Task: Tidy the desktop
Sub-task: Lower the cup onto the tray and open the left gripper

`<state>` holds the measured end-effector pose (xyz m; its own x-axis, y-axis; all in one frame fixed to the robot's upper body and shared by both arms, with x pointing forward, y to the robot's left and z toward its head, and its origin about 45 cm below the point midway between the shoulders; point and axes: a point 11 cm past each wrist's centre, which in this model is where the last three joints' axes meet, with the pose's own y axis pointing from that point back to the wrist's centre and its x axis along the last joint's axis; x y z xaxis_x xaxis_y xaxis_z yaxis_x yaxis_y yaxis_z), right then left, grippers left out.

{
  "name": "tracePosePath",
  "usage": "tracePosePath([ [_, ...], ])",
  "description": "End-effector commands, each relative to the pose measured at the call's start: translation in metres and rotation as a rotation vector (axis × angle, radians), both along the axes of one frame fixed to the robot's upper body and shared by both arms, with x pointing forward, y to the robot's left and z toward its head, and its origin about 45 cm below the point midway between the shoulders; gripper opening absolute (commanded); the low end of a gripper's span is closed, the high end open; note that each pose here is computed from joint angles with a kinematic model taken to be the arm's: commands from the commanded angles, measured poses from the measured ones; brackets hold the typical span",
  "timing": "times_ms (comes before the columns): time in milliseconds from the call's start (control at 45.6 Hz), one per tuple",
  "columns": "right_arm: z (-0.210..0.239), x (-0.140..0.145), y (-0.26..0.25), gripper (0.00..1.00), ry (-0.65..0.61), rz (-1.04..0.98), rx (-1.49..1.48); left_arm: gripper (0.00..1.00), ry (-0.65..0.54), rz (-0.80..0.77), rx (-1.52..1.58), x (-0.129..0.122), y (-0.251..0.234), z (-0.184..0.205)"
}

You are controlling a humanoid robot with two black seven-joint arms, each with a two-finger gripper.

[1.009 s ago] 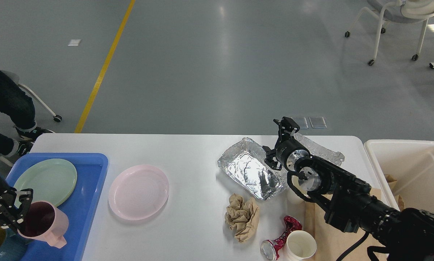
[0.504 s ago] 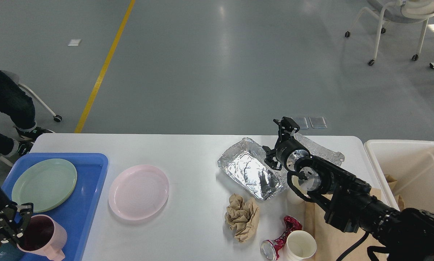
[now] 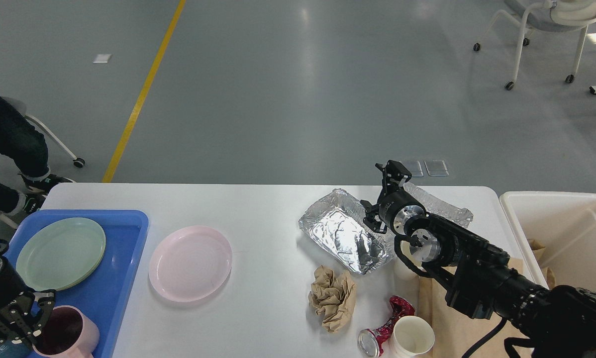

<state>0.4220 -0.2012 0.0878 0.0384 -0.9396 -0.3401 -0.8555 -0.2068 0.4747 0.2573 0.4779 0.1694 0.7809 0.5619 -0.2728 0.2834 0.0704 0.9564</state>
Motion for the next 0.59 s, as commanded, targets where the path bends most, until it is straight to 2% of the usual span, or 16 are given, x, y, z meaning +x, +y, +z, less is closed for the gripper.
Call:
tracePosePath([
  [0,-0.0002,0.0000,-0.0005,1.00,0.000,-0.001,-0.001,0.09,0.003,-0.002,0.003,-0.0005,0.0003,-0.0003],
  [197,0.0000,0.0000,0.0000,1.00,0.000,0.000,0.000,0.33,0.007,-0.003,0.005,-0.0013,0.0006,-0.0009],
  [461,-0.0002,0.0000,-0.0005,1.00,0.000,-0.001,-0.001,0.55,0.002,-0.007,-0.001,0.0008,-0.0016,-0.0006],
  [570,-0.0002,0.0000,-0.0005,1.00,0.000,-0.001,-0.001,0.68,-0.013,-0.011,0.003,0.0061,-0.0019,0.0045],
])
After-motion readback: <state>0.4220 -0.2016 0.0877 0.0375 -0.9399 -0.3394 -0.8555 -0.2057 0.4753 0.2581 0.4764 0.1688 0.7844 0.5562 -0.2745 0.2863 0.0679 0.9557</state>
